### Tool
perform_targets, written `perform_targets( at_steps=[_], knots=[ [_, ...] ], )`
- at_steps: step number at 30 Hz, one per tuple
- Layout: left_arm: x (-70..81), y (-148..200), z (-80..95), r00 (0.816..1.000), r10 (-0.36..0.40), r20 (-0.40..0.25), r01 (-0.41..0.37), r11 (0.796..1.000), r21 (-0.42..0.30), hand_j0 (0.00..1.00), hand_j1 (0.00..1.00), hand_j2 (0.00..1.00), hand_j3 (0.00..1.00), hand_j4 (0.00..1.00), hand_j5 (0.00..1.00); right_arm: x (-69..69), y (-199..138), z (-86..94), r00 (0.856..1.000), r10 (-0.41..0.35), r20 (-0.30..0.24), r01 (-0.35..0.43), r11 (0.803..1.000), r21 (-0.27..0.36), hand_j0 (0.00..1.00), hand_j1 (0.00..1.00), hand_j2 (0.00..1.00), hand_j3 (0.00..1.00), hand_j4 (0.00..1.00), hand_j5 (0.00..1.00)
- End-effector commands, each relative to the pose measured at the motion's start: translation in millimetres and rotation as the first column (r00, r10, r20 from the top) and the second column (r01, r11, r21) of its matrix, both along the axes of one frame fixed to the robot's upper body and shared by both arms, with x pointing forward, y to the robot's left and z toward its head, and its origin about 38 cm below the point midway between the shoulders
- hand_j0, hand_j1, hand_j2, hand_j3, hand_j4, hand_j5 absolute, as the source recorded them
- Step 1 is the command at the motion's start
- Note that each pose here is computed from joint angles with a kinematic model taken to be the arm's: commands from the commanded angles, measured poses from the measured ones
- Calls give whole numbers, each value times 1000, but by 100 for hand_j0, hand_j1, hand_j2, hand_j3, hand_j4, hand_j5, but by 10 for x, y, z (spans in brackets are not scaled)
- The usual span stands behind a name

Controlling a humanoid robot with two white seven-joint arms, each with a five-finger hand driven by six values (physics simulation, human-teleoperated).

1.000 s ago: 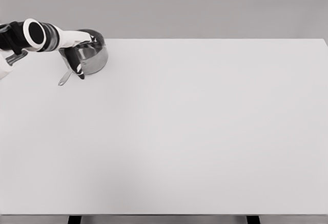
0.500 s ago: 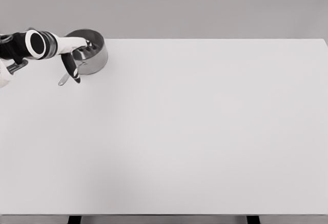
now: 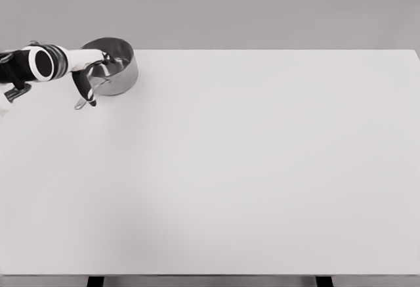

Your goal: Rotate pot handle

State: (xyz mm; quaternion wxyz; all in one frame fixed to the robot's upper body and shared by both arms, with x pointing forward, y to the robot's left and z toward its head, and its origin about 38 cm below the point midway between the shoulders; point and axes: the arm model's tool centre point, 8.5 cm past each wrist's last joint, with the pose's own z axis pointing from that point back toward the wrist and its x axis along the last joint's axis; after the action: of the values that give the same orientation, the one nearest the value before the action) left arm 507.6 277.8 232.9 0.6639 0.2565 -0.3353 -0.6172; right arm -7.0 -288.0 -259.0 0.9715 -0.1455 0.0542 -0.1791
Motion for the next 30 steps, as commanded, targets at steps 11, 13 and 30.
perform_targets(
  at_steps=[11, 13, 30],
  knots=[
    [-31, 184, -78, 999, 30, 19, -31, 999, 26, 100, 100, 100, 100, 100, 100, -1, -1, 0, 1000, 2, -1, -2, 1000, -1, 100, 100, 100, 100, 100, 100],
    [-22, 198, -66, 999, 35, 36, -36, 999, 27, 100, 100, 100, 100, 100, 100, -1, -1, 0, 1000, 0, -1, 0, 1000, -1, 100, 100, 100, 100, 100, 100],
    [-63, 494, -92, 993, 94, 76, -97, 994, 43, 100, 100, 100, 100, 100, 100, -1, -1, 0, 1000, 0, -1, 0, 1000, -1, 100, 100, 100, 100, 100, 100]
  ],
)
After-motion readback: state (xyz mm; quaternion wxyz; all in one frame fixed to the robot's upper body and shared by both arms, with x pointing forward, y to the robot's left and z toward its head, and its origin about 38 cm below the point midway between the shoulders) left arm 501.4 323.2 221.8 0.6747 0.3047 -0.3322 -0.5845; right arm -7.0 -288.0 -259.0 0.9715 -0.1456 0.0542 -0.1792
